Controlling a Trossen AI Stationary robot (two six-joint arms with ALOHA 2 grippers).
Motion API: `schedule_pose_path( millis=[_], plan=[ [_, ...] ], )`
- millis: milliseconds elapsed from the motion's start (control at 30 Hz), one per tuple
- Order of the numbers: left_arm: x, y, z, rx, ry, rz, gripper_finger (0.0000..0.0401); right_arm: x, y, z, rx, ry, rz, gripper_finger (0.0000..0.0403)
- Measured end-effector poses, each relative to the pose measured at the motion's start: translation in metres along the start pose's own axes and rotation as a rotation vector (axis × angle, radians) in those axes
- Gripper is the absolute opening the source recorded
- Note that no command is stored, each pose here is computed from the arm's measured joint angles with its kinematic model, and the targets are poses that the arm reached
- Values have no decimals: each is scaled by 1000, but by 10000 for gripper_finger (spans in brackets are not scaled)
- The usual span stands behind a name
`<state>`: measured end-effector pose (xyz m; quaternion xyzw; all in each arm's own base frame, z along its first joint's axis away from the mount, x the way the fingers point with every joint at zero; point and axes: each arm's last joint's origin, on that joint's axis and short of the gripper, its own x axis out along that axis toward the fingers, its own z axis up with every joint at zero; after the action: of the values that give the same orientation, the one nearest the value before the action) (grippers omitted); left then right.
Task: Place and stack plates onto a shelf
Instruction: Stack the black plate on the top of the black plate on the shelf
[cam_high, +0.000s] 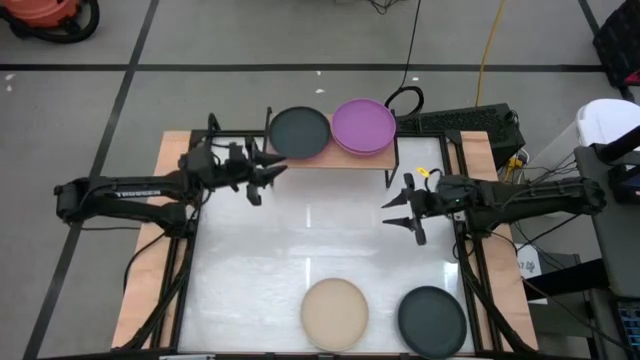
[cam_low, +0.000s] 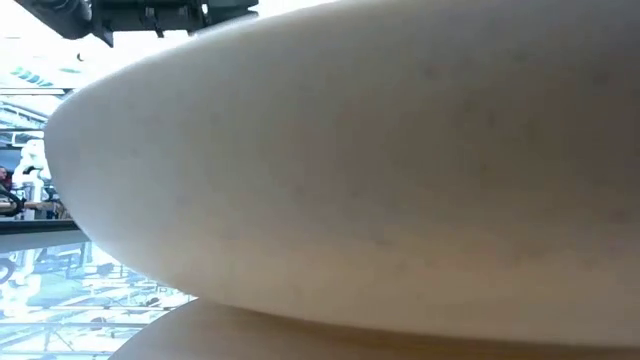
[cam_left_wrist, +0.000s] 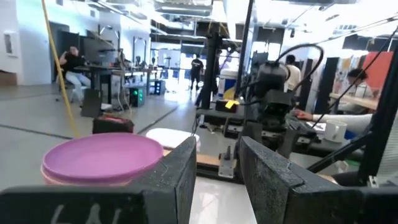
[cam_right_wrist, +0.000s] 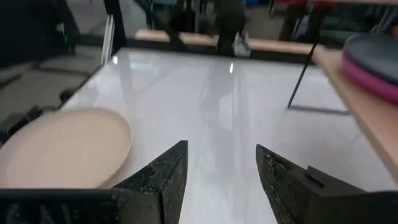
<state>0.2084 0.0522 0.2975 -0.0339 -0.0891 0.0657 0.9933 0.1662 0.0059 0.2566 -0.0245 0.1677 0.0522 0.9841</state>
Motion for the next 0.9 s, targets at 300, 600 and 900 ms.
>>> schedule_pose_path(
  millis=[300,600,900],
  plan=[
    [9,0,-21,5,60,23,129,18,9,-6,0,274,92,171],
    [14,1,-26,14,58,26,129,25,39,-32,134,574,255,171],
    [14,1,-26,17,58,26,129,36,75,-48,182,740,326,171]
  ],
)
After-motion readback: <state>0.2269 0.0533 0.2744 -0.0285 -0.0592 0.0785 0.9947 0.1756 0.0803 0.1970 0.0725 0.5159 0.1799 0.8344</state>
